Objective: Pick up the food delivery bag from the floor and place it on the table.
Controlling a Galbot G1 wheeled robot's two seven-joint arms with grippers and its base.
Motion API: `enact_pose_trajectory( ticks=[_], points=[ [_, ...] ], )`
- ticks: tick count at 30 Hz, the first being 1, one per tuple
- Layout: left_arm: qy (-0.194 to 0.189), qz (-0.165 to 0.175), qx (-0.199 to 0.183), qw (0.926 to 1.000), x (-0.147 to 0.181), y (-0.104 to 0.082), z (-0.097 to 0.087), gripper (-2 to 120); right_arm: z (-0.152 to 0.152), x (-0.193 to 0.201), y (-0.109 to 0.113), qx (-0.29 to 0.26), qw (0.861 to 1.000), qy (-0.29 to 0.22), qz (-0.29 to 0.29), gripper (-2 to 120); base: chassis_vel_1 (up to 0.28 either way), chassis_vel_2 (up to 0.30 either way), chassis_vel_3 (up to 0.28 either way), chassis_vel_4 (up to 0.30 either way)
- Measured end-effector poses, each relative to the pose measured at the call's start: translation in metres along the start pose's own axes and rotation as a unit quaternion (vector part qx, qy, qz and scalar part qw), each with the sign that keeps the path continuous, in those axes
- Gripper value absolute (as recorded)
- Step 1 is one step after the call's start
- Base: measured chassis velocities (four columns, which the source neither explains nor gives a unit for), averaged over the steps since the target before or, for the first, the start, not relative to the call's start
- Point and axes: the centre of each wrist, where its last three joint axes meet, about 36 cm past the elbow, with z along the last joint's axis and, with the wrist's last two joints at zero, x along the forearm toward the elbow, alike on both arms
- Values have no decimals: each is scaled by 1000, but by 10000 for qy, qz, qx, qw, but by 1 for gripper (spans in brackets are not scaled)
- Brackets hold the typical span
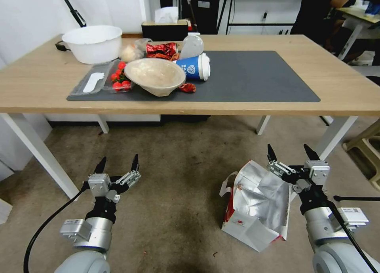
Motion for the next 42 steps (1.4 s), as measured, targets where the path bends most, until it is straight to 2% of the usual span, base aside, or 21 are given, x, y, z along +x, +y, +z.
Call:
enact_pose_trajectory(
  ticks=[42],
  points=[
    [-3, -10, -28, 10000, 2, 1, 3, 100, 0, 1, 1, 15, 10000, 32, -19, 100, 0, 0, 0, 0]
  ],
)
